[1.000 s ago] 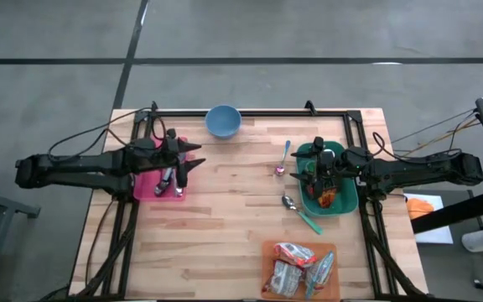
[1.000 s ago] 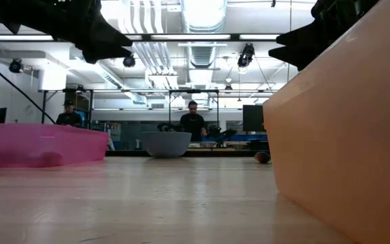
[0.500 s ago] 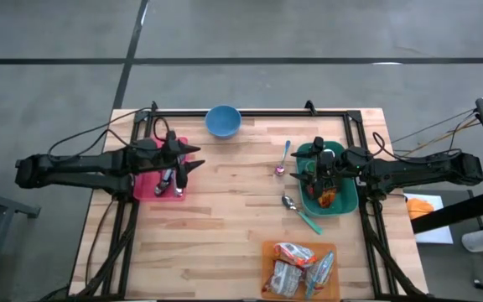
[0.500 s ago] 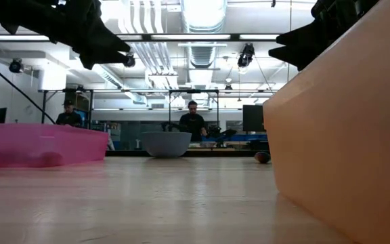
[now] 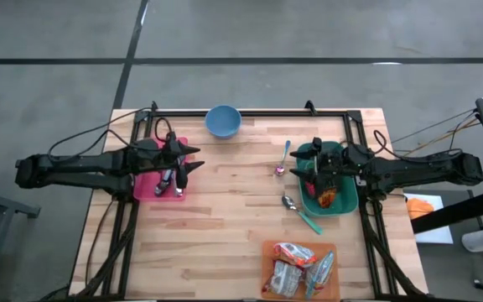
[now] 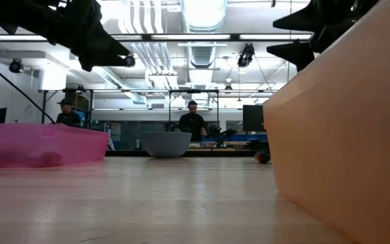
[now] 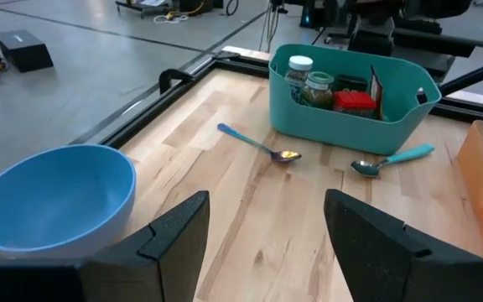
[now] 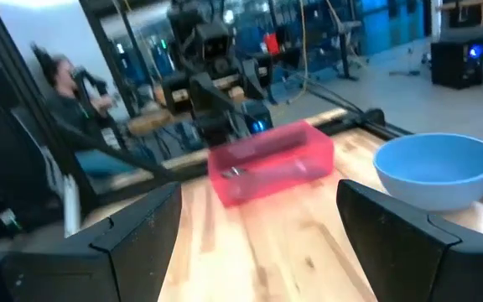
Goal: Pick & Place Food Item
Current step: Put the purple spoon into the pink bin
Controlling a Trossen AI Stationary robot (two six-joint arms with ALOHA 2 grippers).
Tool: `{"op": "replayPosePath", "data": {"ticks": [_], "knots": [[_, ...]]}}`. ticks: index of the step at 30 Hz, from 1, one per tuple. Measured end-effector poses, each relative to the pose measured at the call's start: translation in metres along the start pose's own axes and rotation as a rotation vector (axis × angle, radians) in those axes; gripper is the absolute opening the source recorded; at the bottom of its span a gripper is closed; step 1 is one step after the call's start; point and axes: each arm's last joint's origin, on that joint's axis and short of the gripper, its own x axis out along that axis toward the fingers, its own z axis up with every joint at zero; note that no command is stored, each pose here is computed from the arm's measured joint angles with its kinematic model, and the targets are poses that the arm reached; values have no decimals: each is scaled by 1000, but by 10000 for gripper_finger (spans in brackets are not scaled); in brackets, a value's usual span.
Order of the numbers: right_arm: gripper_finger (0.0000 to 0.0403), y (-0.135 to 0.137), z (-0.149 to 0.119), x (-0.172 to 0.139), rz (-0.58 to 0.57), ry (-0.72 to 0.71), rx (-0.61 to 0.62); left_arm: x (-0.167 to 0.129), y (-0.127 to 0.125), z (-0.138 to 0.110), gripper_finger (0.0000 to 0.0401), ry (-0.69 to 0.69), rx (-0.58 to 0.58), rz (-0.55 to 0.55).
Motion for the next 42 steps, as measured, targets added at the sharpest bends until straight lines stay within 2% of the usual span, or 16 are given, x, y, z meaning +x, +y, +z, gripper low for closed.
{"op": "replayPosePath", "data": {"ticks": [3, 10, 13, 18, 21, 24, 29, 37, 42], "knots": [[315, 1, 8, 5, -59, 59, -34, 0, 0, -1, 238, 7, 1, 1], [315, 6, 41, 17, -306, 178, -62, 0, 0, -1, 238, 7, -13, 1], [315, 10, 55, 23, -344, 219, -54, 0, 0, -1, 238, 10, -12, 2], [315, 18, 82, 38, -396, 250, 158, 0, 0, -1, 238, 11, -10, 1], [315, 22, 93, 48, -452, 342, 205, 0, 0, -1, 238, 12, -9, 1], [315, 23, 99, 61, -539, 432, 314, 0, 0, -1, 238, 11, -9, 2], [315, 21, 96, 94, -720, 531, 475, 0, 0, -1, 238, 11, -9, 1], [315, 12, 75, 153, -904, 670, 548, 0, 0, -1, 238, 11, -8, 1], [315, 4, 56, 164, -1085, 741, 620, 0, 0, -1, 238, 11, -9, 1]]}}
